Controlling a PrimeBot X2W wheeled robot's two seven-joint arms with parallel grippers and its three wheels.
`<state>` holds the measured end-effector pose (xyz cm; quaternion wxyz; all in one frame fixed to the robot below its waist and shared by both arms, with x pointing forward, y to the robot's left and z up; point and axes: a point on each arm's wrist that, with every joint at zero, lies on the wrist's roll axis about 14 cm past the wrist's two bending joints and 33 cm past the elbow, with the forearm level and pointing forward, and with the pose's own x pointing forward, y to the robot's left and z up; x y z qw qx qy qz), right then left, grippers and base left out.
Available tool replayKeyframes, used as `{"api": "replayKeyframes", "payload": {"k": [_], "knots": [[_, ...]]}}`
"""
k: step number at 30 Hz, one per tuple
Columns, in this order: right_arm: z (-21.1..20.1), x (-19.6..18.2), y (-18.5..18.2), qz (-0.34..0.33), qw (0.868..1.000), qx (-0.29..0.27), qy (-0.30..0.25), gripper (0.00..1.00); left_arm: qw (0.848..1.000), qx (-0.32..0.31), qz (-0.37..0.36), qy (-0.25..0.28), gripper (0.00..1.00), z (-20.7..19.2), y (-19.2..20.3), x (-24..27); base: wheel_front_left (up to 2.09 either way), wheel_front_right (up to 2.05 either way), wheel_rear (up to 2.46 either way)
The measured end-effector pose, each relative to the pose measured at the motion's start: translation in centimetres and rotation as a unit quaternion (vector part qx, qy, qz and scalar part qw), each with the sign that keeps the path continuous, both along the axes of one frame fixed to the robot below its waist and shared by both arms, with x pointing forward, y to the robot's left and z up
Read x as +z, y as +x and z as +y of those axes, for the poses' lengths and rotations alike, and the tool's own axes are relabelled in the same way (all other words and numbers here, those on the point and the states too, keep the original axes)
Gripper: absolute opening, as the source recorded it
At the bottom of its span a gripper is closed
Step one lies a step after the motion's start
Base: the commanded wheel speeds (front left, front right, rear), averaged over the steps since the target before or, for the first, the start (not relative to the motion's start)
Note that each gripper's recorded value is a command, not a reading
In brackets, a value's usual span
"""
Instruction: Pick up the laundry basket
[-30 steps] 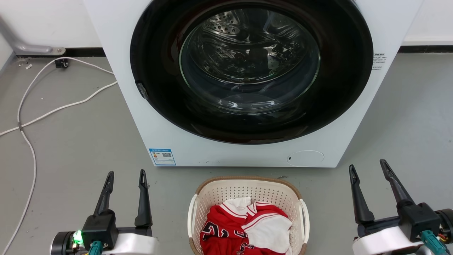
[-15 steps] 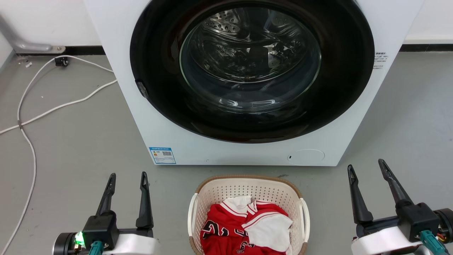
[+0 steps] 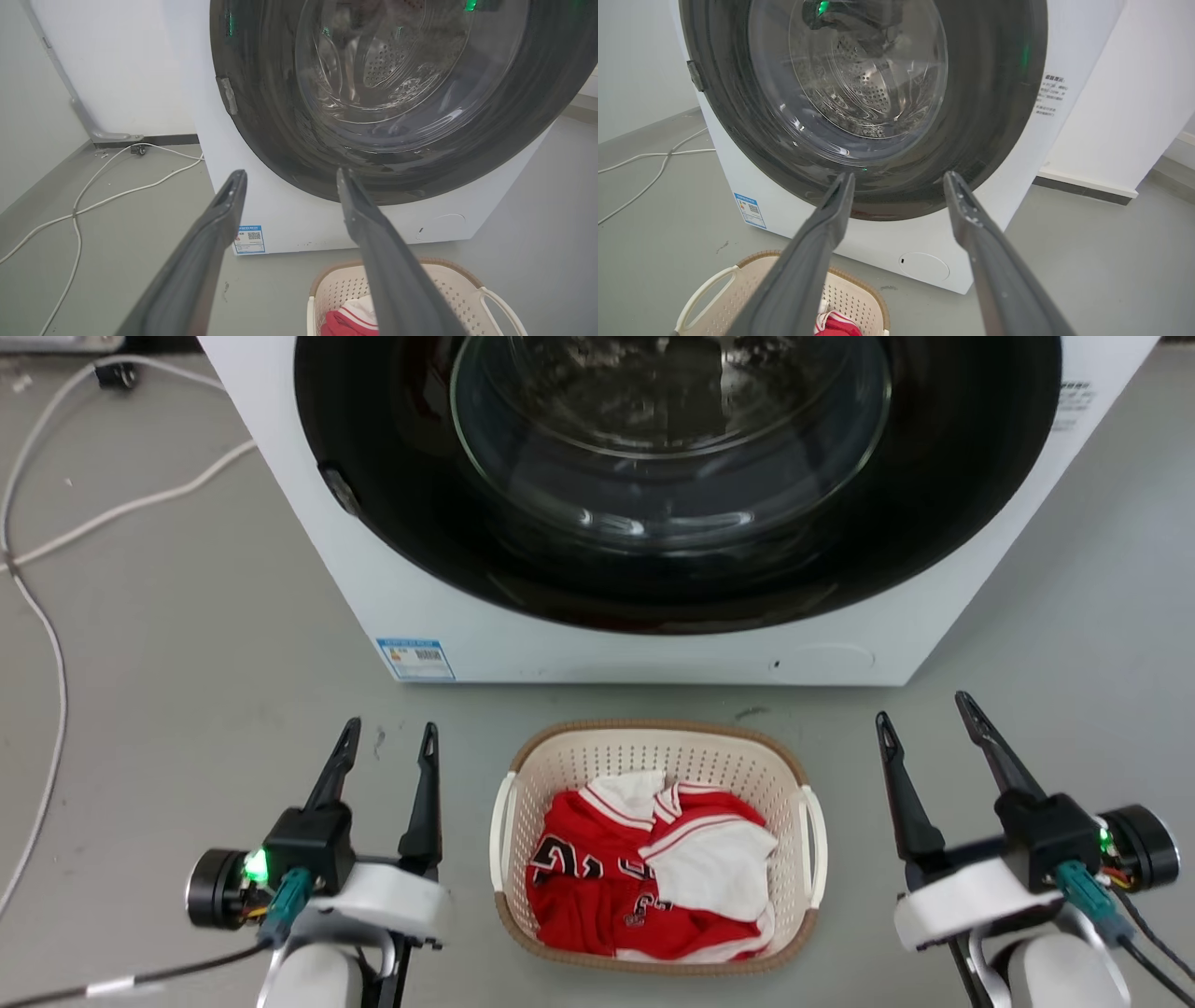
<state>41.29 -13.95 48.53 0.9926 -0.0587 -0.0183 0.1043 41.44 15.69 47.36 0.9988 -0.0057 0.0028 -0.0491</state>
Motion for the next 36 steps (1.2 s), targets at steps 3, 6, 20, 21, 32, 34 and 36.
{"api": "replayKeyframes", "payload": {"k": [3,6,20,21,32,34,36], "knots": [[0.4,-1.7,1.4,0.021,1.0,0.007,-0.007,1.0,0.999,-0.012,0.03,0.001,1.0,-0.5,1.4,-2.2,0.0,0.0,0.0],[0.6,-3.9,2.6,0.048,0.999,0.011,-0.015,1.0,0.997,-0.026,0.072,0.002,1.0,-0.9,2.4,-5.2,0.0,0.0,0.0],[0.3,-16.9,5.4,0.207,0.977,0.019,-0.043,1.0,0.967,-0.068,0.246,0.022,1.0,-1.9,4.9,-18.9,0.0,0.0,0.0],[0.3,-17.9,5.2,0.221,0.974,0.021,-0.046,1.0,0.963,-0.071,0.257,0.026,1.0,-1.9,4.8,-19.8,0.0,0.0,0.0],[0.5,-27.0,4.0,0.337,0.938,0.042,-0.069,1.0,0.932,-0.078,0.353,0.03,1.0,-1.5,3.9,-27.6,0.0,0.0,0.0],[0.5,-28.0,4.1,0.346,0.935,0.043,-0.069,1.0,0.927,-0.081,0.366,0.031,1.0,-1.6,3.7,-28.7,0.0,0.0,0.0],[0.5,-29.1,4.0,0.358,0.93,0.044,-0.069,1.0,0.921,-0.086,0.378,0.032,1.0,-1.8,3.4,-29.8,0.0,0.0,0.0]]}}
